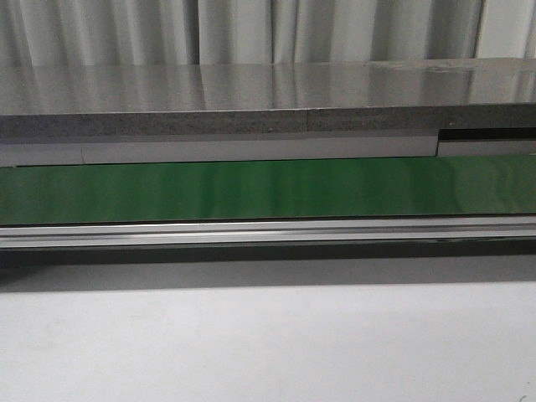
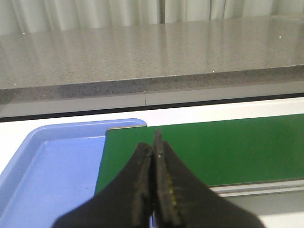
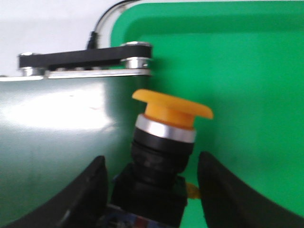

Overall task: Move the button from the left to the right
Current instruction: 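Lift the button off the belt and carry it over the green tray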

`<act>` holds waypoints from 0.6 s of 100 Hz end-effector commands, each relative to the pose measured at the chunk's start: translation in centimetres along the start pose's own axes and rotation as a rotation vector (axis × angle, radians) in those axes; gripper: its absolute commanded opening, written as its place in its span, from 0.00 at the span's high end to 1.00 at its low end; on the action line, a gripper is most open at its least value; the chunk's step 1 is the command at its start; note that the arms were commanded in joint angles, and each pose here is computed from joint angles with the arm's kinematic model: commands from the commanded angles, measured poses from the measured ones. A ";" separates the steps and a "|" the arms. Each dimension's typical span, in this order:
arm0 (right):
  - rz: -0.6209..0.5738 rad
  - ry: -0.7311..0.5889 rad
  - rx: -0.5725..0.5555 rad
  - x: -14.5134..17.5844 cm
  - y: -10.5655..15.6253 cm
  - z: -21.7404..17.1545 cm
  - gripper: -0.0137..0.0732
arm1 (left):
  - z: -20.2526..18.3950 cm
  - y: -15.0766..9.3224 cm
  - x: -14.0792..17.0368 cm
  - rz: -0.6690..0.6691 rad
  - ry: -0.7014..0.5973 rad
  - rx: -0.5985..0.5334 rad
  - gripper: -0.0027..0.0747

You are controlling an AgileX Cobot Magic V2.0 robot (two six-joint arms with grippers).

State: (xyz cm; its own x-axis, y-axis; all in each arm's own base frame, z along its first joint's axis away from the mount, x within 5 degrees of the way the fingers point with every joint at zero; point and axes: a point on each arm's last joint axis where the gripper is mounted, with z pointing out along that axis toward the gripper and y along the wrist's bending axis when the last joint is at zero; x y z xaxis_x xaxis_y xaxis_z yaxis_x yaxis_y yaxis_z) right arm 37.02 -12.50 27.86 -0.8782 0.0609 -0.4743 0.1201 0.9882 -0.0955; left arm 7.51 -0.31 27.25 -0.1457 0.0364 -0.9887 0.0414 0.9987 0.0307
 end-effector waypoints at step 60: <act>0.058 0.033 0.044 0.5 -4.0 4.7 0.67 | -0.2 0.1 -1.7 -0.009 -0.109 -0.002 0.99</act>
State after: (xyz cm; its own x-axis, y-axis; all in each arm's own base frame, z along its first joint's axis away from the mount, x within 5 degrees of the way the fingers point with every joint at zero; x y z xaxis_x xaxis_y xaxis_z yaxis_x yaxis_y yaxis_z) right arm 38.11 -16.69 21.36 -0.9146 0.1440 -0.3779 0.1870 0.9791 -0.0794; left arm 7.51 -0.31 27.25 -0.1457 0.0364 -0.9887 0.0414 0.9987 0.0307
